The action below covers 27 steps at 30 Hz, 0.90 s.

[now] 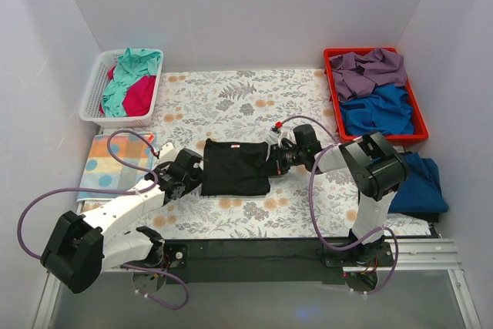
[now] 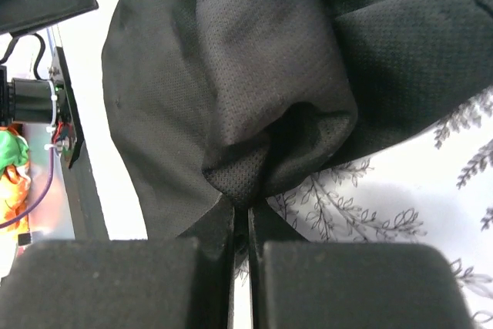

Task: Fold and stack the t-shirts
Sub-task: Put the neatly folded tshirt into the corner of the board with the right arm

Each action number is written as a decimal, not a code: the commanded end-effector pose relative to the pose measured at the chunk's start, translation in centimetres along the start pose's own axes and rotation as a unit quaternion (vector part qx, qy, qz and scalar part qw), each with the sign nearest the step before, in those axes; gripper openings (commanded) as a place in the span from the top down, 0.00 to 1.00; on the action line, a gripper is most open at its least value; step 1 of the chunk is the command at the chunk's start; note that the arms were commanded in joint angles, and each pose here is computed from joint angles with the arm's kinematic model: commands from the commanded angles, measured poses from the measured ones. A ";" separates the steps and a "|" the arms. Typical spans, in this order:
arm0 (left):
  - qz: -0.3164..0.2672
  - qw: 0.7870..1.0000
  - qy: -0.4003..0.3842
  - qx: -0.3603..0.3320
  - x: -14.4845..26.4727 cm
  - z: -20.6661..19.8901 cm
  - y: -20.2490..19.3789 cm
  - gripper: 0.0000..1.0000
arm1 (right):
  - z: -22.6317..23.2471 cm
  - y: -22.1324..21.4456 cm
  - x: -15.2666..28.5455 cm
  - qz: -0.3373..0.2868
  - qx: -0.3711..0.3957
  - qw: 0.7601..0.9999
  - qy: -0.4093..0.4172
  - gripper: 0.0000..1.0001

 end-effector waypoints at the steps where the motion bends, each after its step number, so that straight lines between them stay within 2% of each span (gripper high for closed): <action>1: -0.010 1.000 0.002 -0.001 0.3 0.6 0.3 0.42 | -1.2 -3.2 1.1 0.028 -0.019 0.998 -0.047 0.99; 10: -0.012 1.000 -0.004 -0.005 0.2 0.2 0.6 0.42 | -1.9 -4.7 6.0 0.028 0.007 0.981 -0.190 0.99; 14: -0.015 1.000 -0.012 -0.008 0.2 -0.4 0.8 0.42 | -3.0 -4.9 9.6 0.016 0.016 0.955 -0.297 0.99; 20: -0.023 0.999 -0.035 -0.015 0.3 -1.7 1.6 0.42 | -2.4 -3.9 13.9 -0.043 -0.007 0.922 -0.384 0.99; 22: -0.025 0.998 -0.046 -0.020 0.4 -2.3 2.0 0.42 | -1.6 -2.6 15.1 -0.069 -0.007 0.916 -0.394 0.99; 27: -0.029 0.996 -0.077 -0.020 0.8 -3.7 2.6 0.42 | 0.0 0.4 19.6 -0.097 0.003 0.873 -0.479 0.99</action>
Point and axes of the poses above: each gripper's point midway between its finger pads, its own x axis back along the fingers, its own z axis along the line the jaws close on, y = z × x, the point moved 4 cm from there along x, back along the fingers, and after that the axes turned 8 degrees about -x, right-handed, at the moved point
